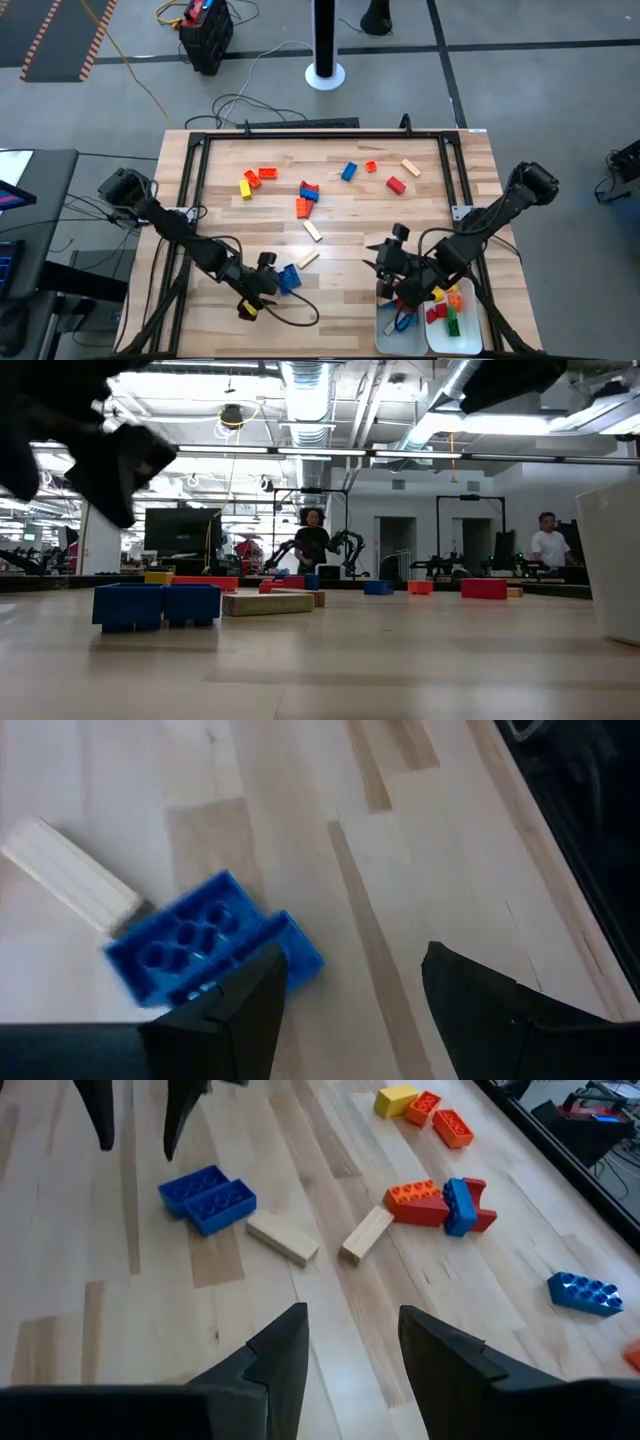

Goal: Sort blocks by size
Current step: Put the large blue game piece into the gray bin

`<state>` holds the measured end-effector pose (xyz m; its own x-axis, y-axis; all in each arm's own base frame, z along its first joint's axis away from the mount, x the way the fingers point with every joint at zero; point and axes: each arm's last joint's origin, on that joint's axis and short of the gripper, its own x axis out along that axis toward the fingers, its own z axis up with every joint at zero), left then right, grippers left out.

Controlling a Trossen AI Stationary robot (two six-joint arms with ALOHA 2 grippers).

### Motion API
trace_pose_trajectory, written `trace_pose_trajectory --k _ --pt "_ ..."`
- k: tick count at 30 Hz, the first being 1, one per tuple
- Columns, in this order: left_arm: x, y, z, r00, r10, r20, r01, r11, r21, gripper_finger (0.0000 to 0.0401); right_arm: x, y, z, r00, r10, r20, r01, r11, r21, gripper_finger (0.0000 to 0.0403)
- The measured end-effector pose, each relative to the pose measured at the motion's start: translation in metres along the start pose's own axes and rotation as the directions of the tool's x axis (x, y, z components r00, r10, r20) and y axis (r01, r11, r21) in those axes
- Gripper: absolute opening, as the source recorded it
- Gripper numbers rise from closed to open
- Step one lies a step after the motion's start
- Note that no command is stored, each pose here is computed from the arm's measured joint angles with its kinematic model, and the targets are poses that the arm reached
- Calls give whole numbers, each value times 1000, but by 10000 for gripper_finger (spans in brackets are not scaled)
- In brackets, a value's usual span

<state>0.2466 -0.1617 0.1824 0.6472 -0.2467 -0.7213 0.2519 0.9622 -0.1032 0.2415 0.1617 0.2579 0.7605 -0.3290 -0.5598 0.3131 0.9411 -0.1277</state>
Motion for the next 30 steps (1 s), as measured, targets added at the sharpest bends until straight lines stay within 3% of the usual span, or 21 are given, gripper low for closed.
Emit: trace_pose_trajectory --k 9,17,24,30 --pt "32 2 -11 998 10 -62 -11 1000 -18 222 1 1 5 999 15 29 -16 1000 22 183" --pt "28 27 -23 957 190 -219 -203 979 -34 222 -2 5 3 999 32 36 -33 999 17 183" --pt "24 36 -21 947 214 -237 -223 975 -9 222 -4 7 3 998 41 38 -42 999 13 183" --pt "6 33 -5 949 214 -232 -212 977 33 222 -4 6 2 999 40 36 -40 999 11 183"
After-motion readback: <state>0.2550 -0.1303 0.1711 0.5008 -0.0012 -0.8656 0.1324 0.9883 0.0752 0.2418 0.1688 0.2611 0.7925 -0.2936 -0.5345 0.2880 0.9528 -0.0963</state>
